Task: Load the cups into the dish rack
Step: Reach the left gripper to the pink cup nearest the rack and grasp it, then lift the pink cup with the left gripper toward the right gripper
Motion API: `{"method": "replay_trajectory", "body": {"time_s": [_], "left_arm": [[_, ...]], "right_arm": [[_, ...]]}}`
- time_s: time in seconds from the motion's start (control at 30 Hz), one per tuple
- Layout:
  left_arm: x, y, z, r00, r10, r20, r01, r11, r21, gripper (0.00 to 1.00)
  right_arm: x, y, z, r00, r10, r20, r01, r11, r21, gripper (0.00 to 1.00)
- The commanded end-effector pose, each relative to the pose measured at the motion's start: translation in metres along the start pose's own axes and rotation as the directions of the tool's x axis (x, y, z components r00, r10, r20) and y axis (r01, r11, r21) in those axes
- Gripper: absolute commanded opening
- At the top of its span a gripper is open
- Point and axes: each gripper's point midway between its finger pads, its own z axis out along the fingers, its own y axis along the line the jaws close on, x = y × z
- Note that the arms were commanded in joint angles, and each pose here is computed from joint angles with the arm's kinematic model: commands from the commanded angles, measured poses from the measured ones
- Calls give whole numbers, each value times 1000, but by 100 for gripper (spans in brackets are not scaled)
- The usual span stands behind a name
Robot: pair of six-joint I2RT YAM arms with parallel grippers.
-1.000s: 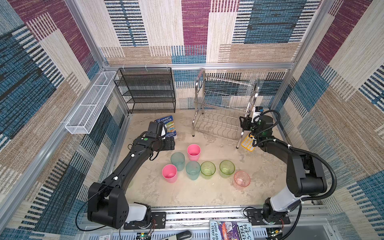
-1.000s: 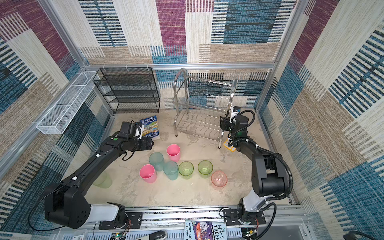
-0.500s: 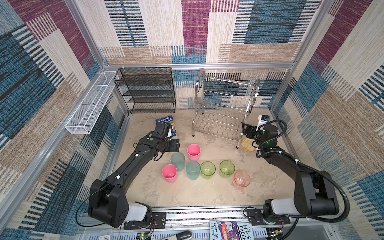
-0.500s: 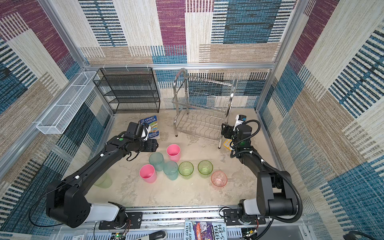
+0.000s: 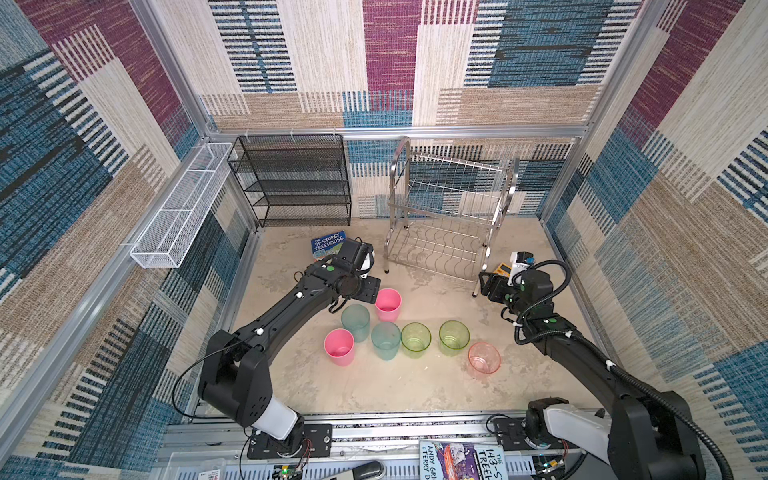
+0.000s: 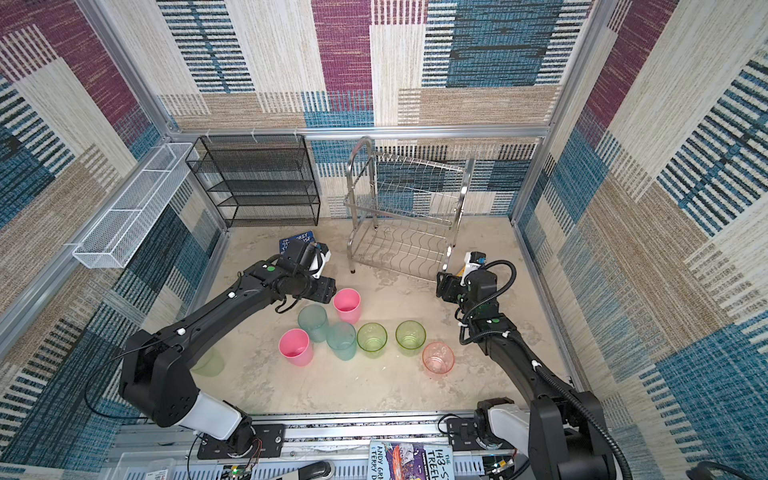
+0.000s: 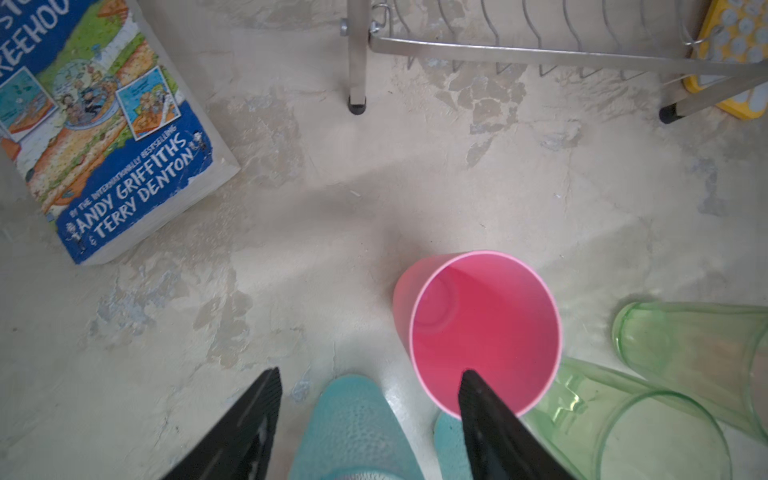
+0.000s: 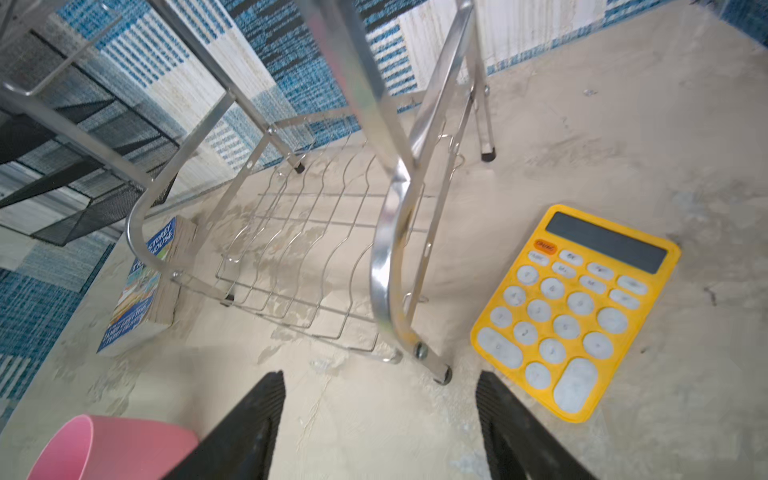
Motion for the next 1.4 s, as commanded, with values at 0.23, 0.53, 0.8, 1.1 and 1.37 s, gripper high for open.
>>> {"method": "replay_trajectory", "body": {"time_s": [0.23,0.53,0.8,1.1,1.37], "left_arm": [[-6,-13,23,991,114,-65,-115,993,-4,63],[4,-15,35,978,164,-132,-164,986,6,54],[13,-20,45,964,202,-175,-205,979,2,45],[19,-28,58,950,234,-207,-239,971,0,28],[4,-27,45,956,244,-164,-251,968,-20,6]], "right_arm": [[19,27,2,997,-43,-68,34,992,-120,74],[19,32,4,996,-53,-72,42,988,-148,74],[20,32,6,996,-55,-76,43,988,-152,74],[16,34,5,997,-54,-63,44,988,-151,74],[6,37,2,997,-66,-43,58,987,-150,74]]}}
